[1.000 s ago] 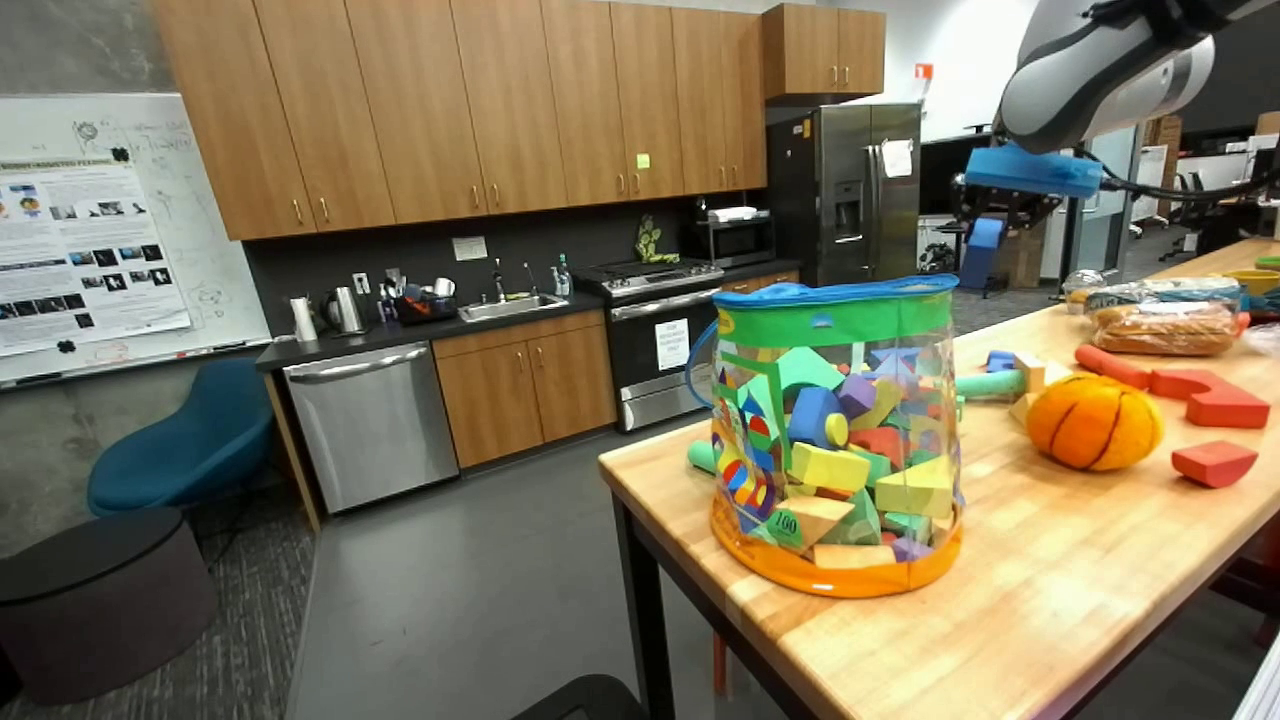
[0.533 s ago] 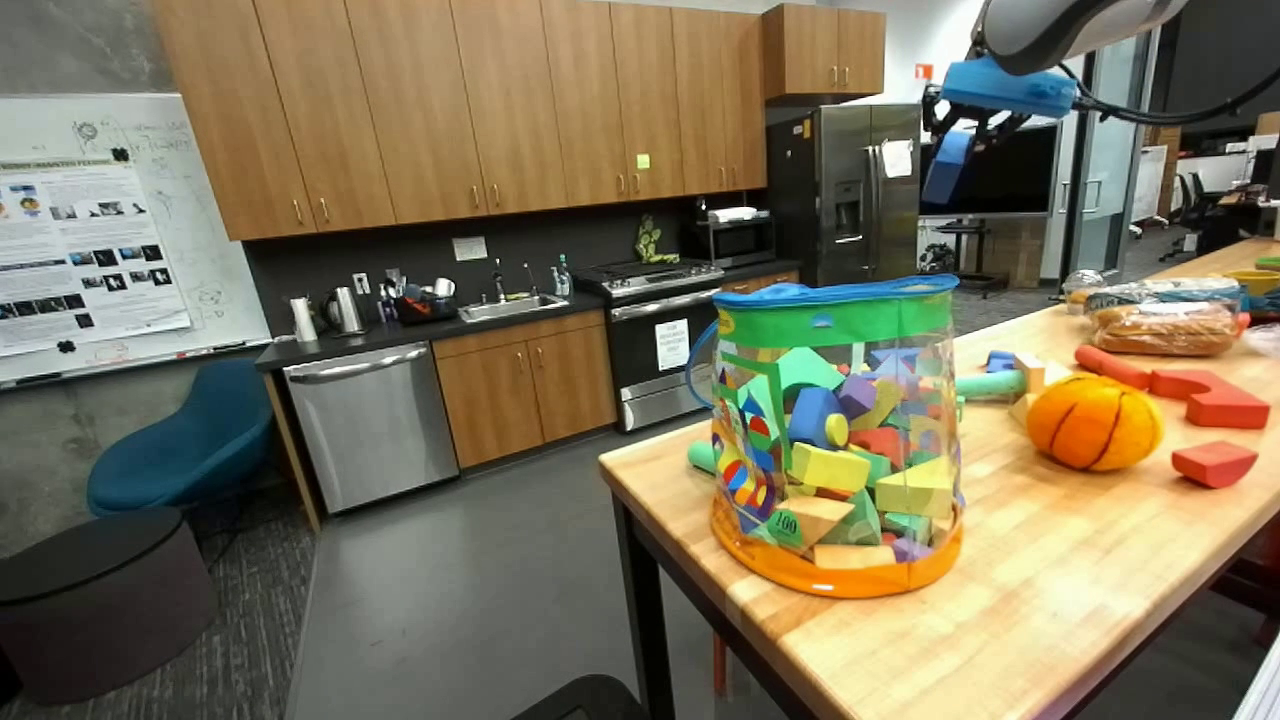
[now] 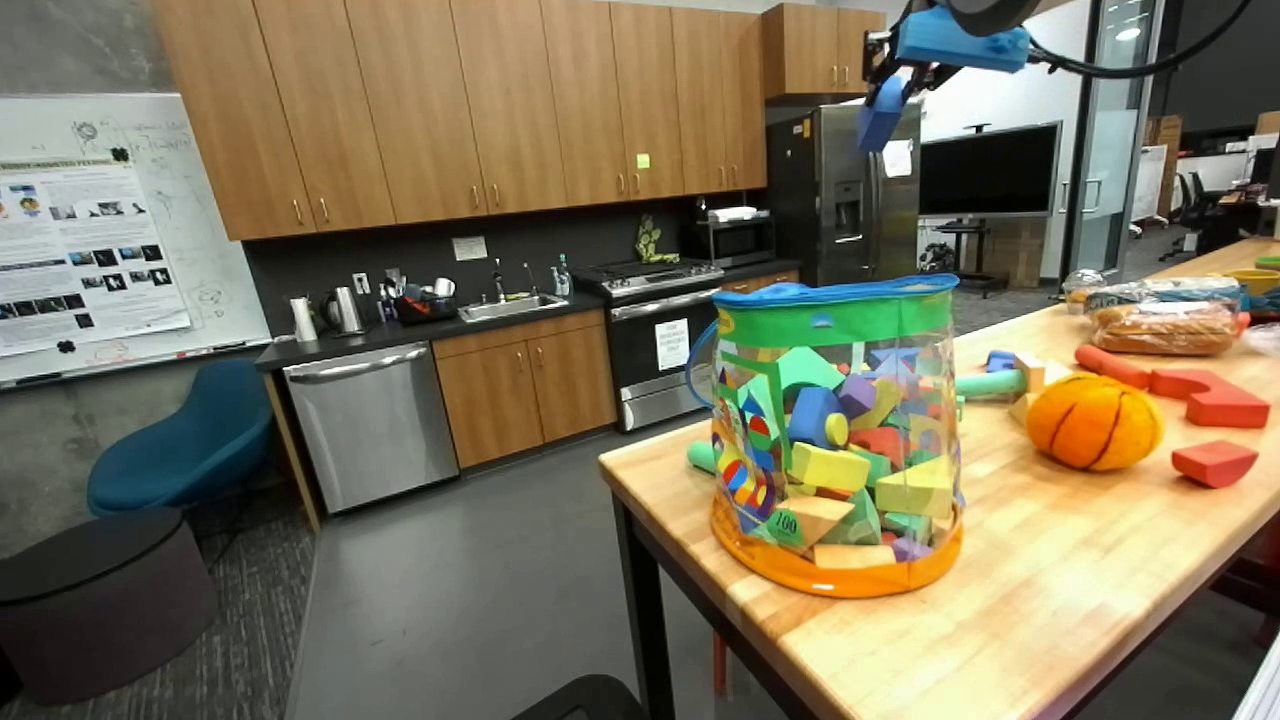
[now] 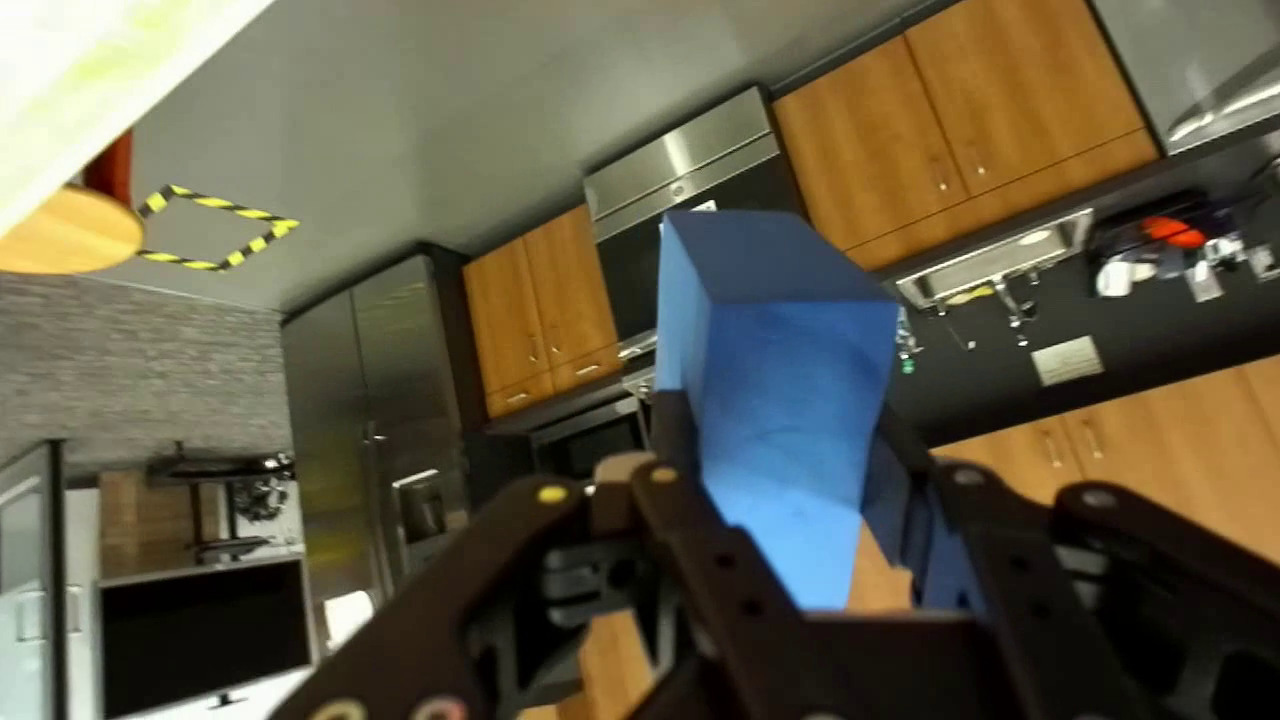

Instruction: Take the green cylinder out of the bag and put the blue block in the bag.

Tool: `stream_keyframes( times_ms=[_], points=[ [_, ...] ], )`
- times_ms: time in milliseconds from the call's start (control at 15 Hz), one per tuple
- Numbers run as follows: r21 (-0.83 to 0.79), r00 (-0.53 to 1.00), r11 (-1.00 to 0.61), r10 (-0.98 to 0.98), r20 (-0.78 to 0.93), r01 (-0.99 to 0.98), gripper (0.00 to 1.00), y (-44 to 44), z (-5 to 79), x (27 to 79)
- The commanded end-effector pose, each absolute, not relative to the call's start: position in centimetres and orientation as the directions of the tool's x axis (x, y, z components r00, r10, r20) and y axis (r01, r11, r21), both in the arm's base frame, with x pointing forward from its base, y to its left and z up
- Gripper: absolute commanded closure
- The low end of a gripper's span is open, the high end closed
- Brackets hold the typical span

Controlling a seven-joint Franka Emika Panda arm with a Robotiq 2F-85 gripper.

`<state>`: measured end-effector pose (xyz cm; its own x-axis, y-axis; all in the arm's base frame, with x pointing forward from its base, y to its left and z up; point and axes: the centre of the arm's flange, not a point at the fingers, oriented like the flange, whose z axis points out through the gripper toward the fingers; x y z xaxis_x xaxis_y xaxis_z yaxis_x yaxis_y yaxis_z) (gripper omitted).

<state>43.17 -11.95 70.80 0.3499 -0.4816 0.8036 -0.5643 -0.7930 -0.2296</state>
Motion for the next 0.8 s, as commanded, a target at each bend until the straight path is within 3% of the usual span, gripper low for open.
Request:
stream_keyframes(
  times_ms=[0,333,733],
  points=[
    [-0.133,0.412,-0.896,-0.322,0.853,-0.424,0.84,-6.4,71.2,42.6],
    [0.014,0.496,-0.975,-0.099,0.863,-0.22,0.84,0.9,69.5,42.0],
    [0.121,0.662,-0.991,0.127,0.739,0.056,0.84,6.2,65.2,39.8]
  ],
)
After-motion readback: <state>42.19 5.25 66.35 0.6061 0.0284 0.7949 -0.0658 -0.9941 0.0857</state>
